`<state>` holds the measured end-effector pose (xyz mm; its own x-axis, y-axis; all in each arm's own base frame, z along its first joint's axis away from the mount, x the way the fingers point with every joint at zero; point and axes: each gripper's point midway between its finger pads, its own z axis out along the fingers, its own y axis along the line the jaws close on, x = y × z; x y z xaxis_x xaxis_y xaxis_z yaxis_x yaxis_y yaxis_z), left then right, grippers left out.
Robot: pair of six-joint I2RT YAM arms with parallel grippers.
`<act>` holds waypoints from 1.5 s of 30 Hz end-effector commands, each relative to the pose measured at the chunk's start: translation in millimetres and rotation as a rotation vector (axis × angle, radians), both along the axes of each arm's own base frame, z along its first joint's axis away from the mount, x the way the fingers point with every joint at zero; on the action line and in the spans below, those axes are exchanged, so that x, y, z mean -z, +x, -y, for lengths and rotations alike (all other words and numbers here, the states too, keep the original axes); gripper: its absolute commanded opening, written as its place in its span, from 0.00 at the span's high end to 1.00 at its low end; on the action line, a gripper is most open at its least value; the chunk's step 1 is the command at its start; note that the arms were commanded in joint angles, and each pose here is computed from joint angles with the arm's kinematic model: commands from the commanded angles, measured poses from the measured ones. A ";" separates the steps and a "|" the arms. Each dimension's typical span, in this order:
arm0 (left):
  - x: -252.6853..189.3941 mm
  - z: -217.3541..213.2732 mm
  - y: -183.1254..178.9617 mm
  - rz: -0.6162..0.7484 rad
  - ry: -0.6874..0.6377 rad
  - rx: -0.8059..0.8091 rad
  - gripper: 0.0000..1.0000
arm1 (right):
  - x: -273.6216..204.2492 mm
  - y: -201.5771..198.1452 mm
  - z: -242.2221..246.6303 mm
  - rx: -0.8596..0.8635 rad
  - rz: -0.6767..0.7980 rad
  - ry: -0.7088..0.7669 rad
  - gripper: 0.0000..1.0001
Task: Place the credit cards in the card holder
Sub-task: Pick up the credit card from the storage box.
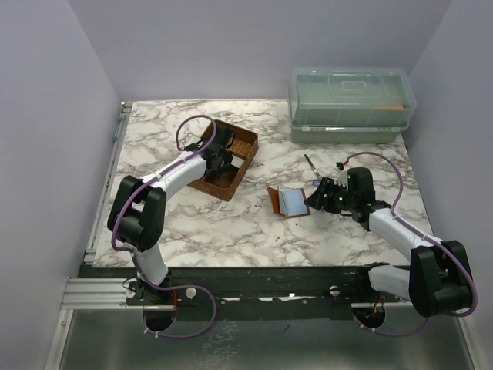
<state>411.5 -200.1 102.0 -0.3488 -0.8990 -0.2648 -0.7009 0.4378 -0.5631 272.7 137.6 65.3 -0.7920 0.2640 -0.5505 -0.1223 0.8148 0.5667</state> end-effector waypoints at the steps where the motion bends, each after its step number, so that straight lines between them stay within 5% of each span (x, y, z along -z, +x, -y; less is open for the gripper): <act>1: -35.5 8.5 6.6 0.061 -0.076 0.033 0.96 | -1.4 -3.4 -4.2 -0.026 0.014 0.012 0.44; 10: -42.4 6.8 5.5 0.054 -0.110 0.038 0.97 | 0.7 -3.1 -4.2 -0.027 0.007 0.009 0.44; 26: -22.6 11.7 23.6 0.017 -0.093 0.051 0.78 | 2.3 -3.2 -4.3 -0.029 0.002 0.007 0.44; 31: -24.5 12.3 23.8 0.021 -0.092 0.061 0.98 | 3.4 -3.3 -4.2 -0.029 -0.003 0.007 0.43; 45: -54.9 2.5 -12.2 0.039 -0.104 0.148 1.00 | 7.4 -4.6 -7.8 -0.053 -0.025 0.016 0.44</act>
